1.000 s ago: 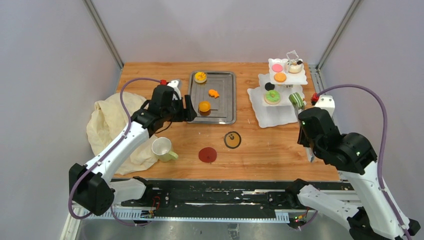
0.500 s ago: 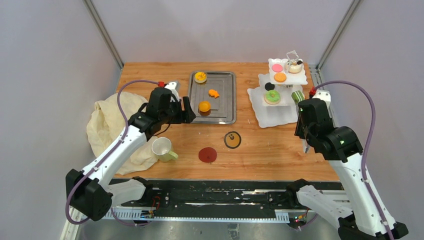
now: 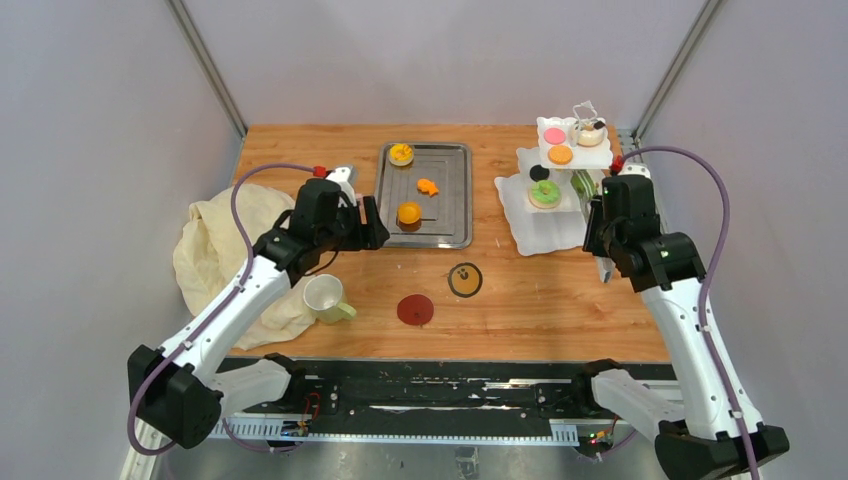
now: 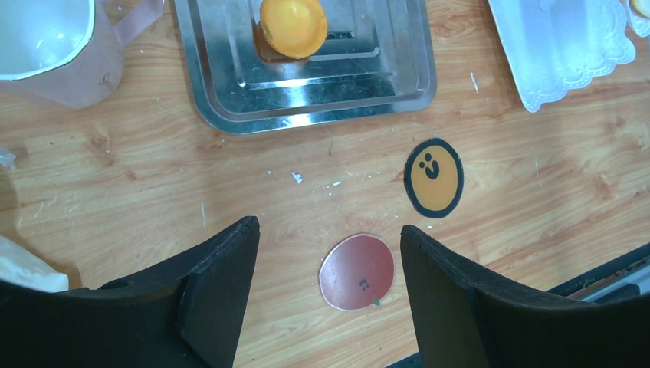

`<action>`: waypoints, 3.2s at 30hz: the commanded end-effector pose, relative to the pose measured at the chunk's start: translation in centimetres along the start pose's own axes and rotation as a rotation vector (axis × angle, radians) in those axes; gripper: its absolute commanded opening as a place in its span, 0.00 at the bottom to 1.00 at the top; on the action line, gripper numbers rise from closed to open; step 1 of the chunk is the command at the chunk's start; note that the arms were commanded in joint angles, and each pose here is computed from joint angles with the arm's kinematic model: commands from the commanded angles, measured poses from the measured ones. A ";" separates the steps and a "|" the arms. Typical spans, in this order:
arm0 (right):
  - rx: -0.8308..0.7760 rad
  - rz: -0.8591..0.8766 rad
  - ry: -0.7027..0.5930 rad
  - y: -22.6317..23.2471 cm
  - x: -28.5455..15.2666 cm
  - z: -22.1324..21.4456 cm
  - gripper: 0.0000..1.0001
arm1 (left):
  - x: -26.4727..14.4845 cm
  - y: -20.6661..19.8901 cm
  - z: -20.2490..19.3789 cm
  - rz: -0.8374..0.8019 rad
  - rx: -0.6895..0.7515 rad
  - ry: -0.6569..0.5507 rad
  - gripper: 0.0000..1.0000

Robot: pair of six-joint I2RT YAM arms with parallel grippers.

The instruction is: Serve the afternoon tea

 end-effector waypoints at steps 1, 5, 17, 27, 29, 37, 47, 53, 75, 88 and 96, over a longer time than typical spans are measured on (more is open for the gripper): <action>0.009 0.028 -0.031 0.2 1.7 1.1 0.01 | -0.7 0.6 0.2 0.014 0.006 -0.030 0.72; 0.013 0.025 -0.016 0.2 2.7 0.8 0.03 | -1.0 0.9 0.2 0.025 0.013 -0.038 0.72; 0.034 0.026 -0.030 -0.3 2.6 0.7 0.45 | -1.0 0.7 0.2 0.022 0.007 -0.036 0.72; 0.010 0.089 -0.065 -0.5 -1.3 0.8 0.44 | -0.7 0.6 0.3 0.018 0.007 -0.029 0.72; -0.013 0.161 -0.077 0.3 -2.8 0.5 0.43 | -0.7 0.0 0.3 -0.014 0.011 -0.021 0.73; -0.083 0.383 -0.109 2.8 -6.7 -1.6 0.40 | 0.3 -0.7 0.8 -0.017 0.018 0.010 0.73; -0.181 0.822 -0.294 8.5 -11.6 0.2 0.39 | -3.2 1.8 3.1 0.112 0.067 -0.036 0.74; -0.215 0.913 -0.353 12.0 -9.7 3.4 0.39 | -7.3 4.1 4.1 0.216 0.079 -0.150 0.75; -0.385 0.549 -0.111 25.7 11.8 10.6 0.38 | -12.3 4.5 1.0 0.127 -0.020 -0.255 0.81; -0.460 0.551 -0.063 27.8 15.6 9.5 0.43 | -10.7 3.8 1.0 0.093 -0.016 -0.220 0.87; -0.496 0.575 -0.060 28.8 16.6 9.4 0.45 | -10.0 3.5 1.0 0.082 -0.016 -0.195 0.88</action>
Point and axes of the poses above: each gripper's point midway between its finger pads, its own x axis out along the fingers, its own y axis along the line the jaws close on, z = x × y, the point moved 1 cm from there along -x, back along the fingers, and after that the axes turned 11 degrees about -x, right-handed, at the moved point
